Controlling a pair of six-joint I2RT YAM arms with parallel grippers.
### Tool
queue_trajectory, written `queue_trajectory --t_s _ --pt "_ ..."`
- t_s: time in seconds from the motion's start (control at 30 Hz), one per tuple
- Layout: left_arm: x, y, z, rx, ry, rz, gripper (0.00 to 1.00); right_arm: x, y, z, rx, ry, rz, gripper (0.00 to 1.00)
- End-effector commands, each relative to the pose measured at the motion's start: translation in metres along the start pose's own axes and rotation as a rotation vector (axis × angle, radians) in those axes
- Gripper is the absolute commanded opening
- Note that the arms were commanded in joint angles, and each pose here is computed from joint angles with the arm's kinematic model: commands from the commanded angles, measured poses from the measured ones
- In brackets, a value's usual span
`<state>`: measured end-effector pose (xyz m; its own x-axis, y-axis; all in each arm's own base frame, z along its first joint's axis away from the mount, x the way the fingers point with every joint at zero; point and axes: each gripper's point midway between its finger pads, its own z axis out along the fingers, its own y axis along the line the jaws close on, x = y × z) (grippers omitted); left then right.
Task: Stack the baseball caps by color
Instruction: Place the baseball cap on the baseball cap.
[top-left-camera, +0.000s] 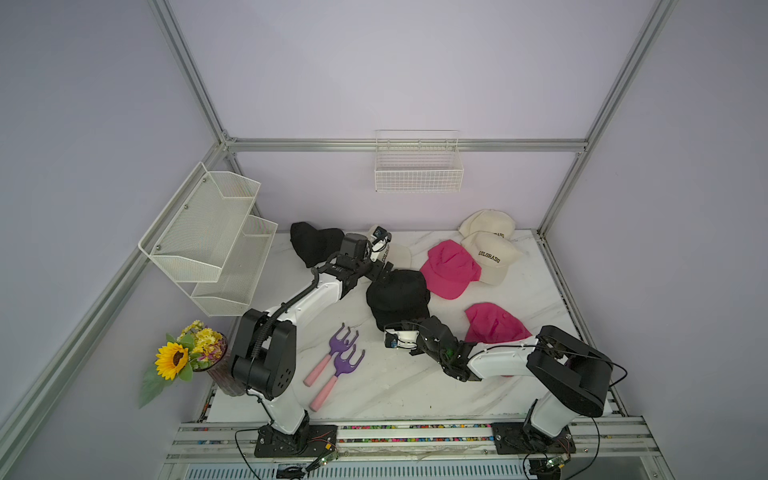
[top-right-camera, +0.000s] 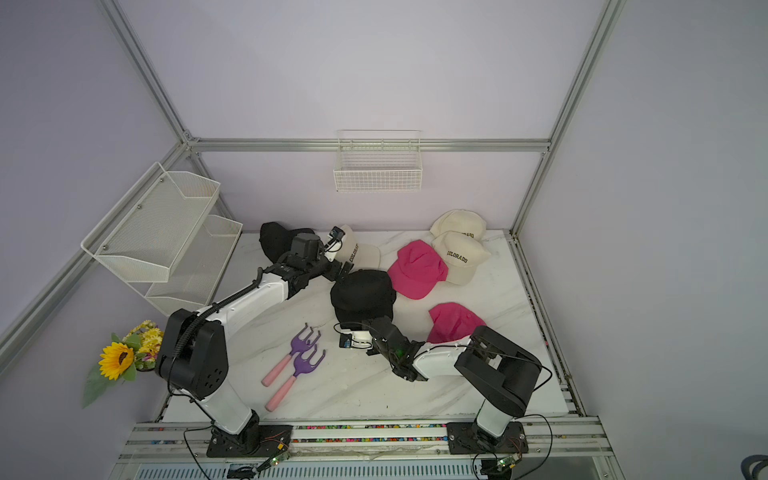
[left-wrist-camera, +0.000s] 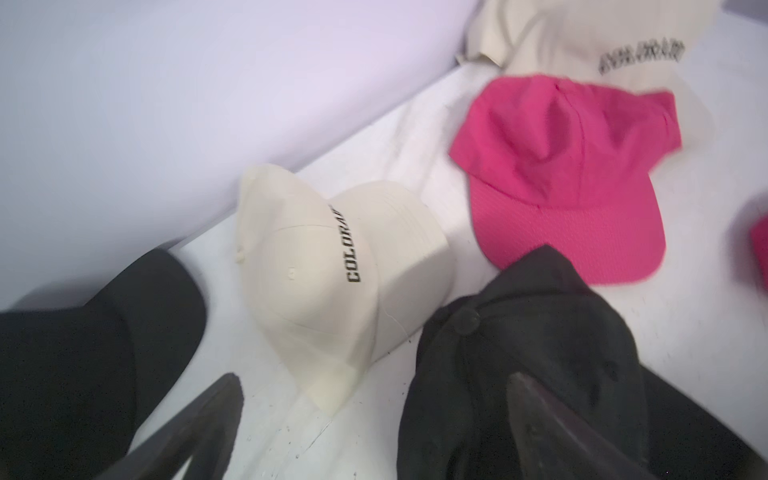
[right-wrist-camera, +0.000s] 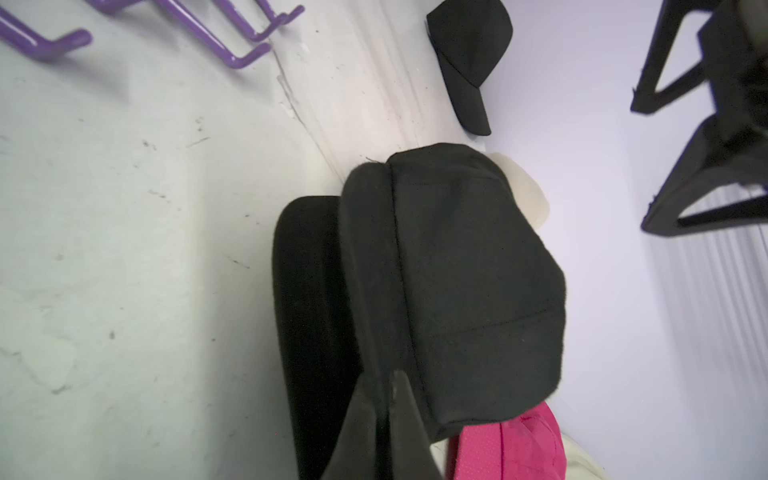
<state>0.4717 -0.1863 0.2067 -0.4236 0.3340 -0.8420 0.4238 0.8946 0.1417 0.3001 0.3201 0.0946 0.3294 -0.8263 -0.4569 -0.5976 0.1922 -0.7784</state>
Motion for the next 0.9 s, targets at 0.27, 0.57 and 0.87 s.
queue_trajectory --t_s 0.27,0.57,0.87 --pt "0.026 0.044 -0.037 -0.278 -0.036 -0.448 1.00 0.017 -0.051 -0.030 0.143 0.161 0.027 0.00" --pt "0.028 0.051 -0.044 -0.322 -0.052 -0.462 1.00 0.008 -0.018 -0.033 0.082 0.193 0.097 0.00" --pt "0.037 0.053 -0.038 -0.335 -0.029 -0.466 1.00 0.010 0.094 -0.018 -0.189 0.086 0.115 0.00"
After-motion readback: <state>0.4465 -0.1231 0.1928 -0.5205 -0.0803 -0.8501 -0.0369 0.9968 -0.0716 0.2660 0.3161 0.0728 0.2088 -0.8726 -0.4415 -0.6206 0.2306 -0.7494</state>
